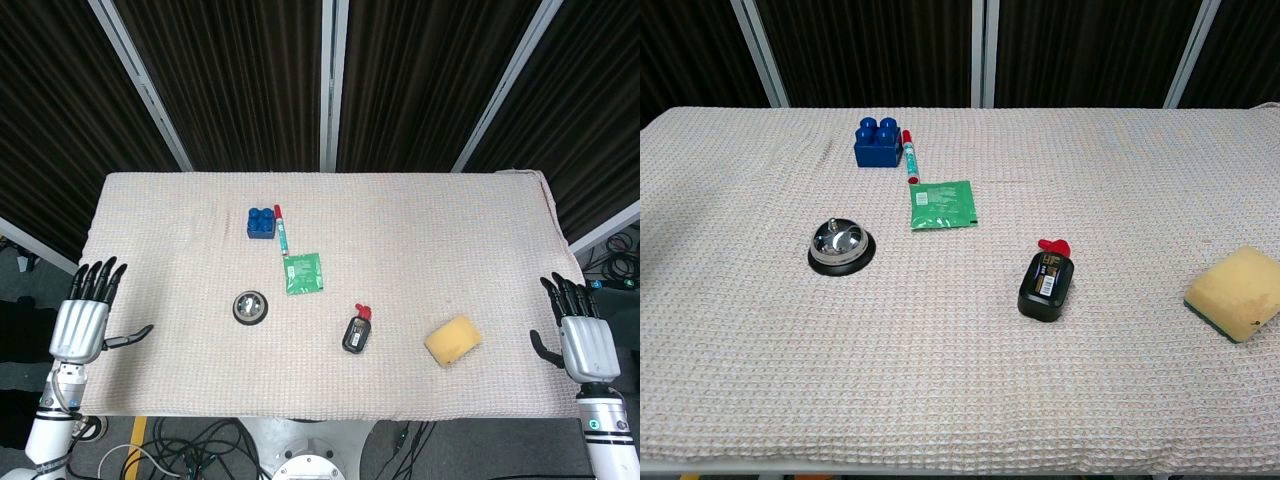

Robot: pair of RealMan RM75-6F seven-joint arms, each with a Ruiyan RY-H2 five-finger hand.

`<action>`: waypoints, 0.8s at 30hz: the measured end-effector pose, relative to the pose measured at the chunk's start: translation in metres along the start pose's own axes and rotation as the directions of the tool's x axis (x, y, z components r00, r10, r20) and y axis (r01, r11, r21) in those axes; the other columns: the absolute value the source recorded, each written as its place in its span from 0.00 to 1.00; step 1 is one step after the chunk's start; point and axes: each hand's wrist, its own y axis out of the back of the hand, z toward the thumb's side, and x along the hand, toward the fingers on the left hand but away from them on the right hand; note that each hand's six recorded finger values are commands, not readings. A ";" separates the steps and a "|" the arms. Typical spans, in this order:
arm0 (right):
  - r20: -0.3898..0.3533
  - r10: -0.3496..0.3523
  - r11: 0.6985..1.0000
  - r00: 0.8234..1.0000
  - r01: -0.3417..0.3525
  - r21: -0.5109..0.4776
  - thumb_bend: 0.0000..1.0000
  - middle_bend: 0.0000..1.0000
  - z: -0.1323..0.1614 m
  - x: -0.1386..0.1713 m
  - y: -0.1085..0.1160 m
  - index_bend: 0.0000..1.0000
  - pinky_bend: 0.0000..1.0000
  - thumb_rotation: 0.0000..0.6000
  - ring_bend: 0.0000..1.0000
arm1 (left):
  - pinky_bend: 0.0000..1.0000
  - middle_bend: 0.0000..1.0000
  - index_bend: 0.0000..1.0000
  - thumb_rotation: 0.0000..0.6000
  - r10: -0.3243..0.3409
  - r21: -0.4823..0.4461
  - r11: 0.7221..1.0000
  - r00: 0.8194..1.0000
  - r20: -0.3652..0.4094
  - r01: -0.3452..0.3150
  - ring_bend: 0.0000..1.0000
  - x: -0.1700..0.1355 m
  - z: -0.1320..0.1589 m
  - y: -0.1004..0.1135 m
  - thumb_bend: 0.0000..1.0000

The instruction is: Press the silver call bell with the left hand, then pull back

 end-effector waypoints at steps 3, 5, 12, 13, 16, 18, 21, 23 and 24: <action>0.005 -0.001 1.000 1.000 0.001 0.000 0.29 0.00 -0.002 0.000 0.001 0.00 0.00 1.00 0.00 | 0.00 0.00 0.00 0.11 -0.007 -0.002 1.000 1.000 -0.001 0.007 0.00 -0.001 0.000 -0.003 0.00; 0.006 -0.002 1.000 1.000 0.002 -0.002 0.29 0.00 -0.002 0.000 0.001 0.00 0.00 1.00 0.00 | 0.00 0.00 0.00 0.11 -0.010 -0.004 1.000 1.000 -0.002 0.010 0.00 0.000 0.000 -0.004 0.00; 0.006 -0.008 1.000 1.000 0.008 -0.009 0.29 0.00 0.000 -0.002 0.001 0.00 0.00 1.00 0.00 | 0.00 0.00 0.00 0.17 -0.011 -0.015 1.000 1.000 0.017 0.012 0.00 0.008 0.005 -0.001 0.00; 0.006 -0.008 1.000 1.000 0.008 -0.008 0.29 0.00 0.001 -0.002 0.001 0.00 0.00 1.00 0.00 | 0.00 0.00 0.00 0.17 -0.012 -0.015 1.000 1.000 0.022 0.012 0.00 0.009 0.007 -0.001 0.00; 0.009 -0.003 1.000 1.000 0.003 -0.005 0.29 0.00 0.000 -0.001 0.000 0.00 0.00 1.00 0.00 | 0.00 0.00 0.00 0.33 -0.021 -0.024 0.999 0.999 0.041 0.022 0.00 0.012 0.012 -0.002 0.00; 0.010 0.000 1.000 1.000 0.000 0.001 0.29 0.00 -0.001 -0.001 0.000 0.00 0.00 1.00 0.00 | 0.00 0.00 0.00 0.46 -0.034 -0.040 0.999 0.997 0.065 0.037 0.00 0.015 0.019 -0.004 0.00; 0.014 -0.004 1.000 1.000 0.004 0.004 0.29 0.00 -0.003 -0.001 0.001 0.00 0.00 1.00 0.00 | 0.00 0.00 0.00 0.52 -0.051 -0.050 0.997 0.992 0.114 0.057 0.00 0.023 0.034 -0.010 0.00; 0.015 -0.010 1.000 1.000 0.010 0.003 0.29 0.00 -0.004 -0.001 0.003 0.00 0.00 1.00 0.00 | 0.00 0.00 0.00 0.52 -0.066 -0.064 0.995 0.987 0.149 0.076 0.00 0.029 0.048 -0.017 0.00; 0.016 -0.014 1.000 1.000 0.014 0.003 0.29 0.00 -0.004 -0.002 0.004 0.00 0.00 1.00 0.00 | 0.00 0.00 0.00 0.50 -0.071 -0.072 0.994 0.984 0.165 0.084 0.00 0.032 0.055 -0.020 0.00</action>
